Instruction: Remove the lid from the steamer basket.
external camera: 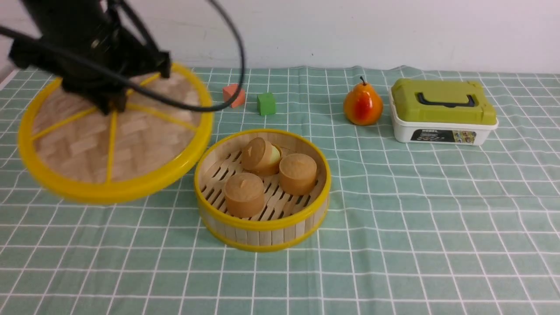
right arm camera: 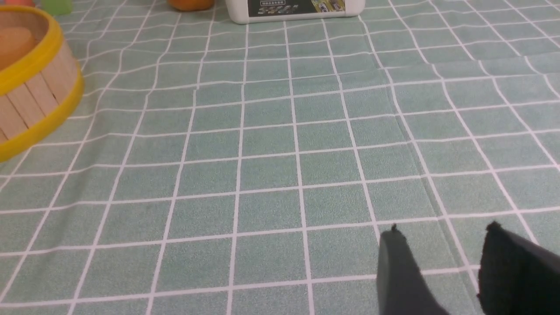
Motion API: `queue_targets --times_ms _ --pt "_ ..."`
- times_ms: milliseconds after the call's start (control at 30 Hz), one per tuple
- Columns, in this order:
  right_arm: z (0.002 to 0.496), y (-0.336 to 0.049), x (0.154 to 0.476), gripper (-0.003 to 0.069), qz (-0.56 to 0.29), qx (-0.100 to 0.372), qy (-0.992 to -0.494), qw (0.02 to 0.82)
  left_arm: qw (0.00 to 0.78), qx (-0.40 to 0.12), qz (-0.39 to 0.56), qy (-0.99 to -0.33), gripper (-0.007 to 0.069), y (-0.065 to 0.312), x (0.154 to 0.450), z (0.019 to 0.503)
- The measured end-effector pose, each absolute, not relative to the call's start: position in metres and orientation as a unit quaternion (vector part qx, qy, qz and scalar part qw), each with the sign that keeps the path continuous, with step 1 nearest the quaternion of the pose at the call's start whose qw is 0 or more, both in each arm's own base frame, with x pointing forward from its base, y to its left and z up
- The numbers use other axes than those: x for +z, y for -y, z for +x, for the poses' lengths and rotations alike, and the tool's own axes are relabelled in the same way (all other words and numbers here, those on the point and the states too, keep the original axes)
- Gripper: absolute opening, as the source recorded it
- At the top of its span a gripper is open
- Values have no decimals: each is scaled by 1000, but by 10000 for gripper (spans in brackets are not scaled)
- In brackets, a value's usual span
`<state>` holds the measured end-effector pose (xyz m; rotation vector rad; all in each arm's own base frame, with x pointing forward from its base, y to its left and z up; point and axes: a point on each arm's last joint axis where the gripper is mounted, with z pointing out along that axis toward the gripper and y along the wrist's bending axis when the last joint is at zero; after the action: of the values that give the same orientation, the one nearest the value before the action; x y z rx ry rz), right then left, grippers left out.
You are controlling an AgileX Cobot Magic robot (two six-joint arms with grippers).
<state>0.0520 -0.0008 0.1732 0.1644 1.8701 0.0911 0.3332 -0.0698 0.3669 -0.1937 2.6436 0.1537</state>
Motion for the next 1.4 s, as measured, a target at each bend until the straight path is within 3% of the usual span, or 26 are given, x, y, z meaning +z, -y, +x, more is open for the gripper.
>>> queue_targets --times_ms 133,267,667,800,967,1133,1267,1367,1400 --pt "52 1 173 244 71 39 -803 590 185 84 -136 -970 103 37 314 331" --pt "52 1 173 244 71 39 -803 590 185 73 -158 -967 103 28 268 333" --pt "52 1 173 244 71 39 -803 590 178 49 -147 -972 103 38 208 359" --pt "52 1 173 244 71 39 -803 590 187 37 -141 -972 143 46 207 360" --pt "52 1 173 242 71 39 -803 590 193 3 -154 -969 315 58 216 364" --pt "52 1 173 242 71 39 -803 590 159 28 -160 -974 400 56 245 367" --pt "52 1 173 242 71 39 -803 590 132 50 -123 -982 360 55 281 368" --pt "52 1 173 242 71 39 -803 590 152 38 -97 -983 280 57 304 370" --pt "52 1 173 242 71 39 -803 590 167 20 -86 -982 212 59 317 367"
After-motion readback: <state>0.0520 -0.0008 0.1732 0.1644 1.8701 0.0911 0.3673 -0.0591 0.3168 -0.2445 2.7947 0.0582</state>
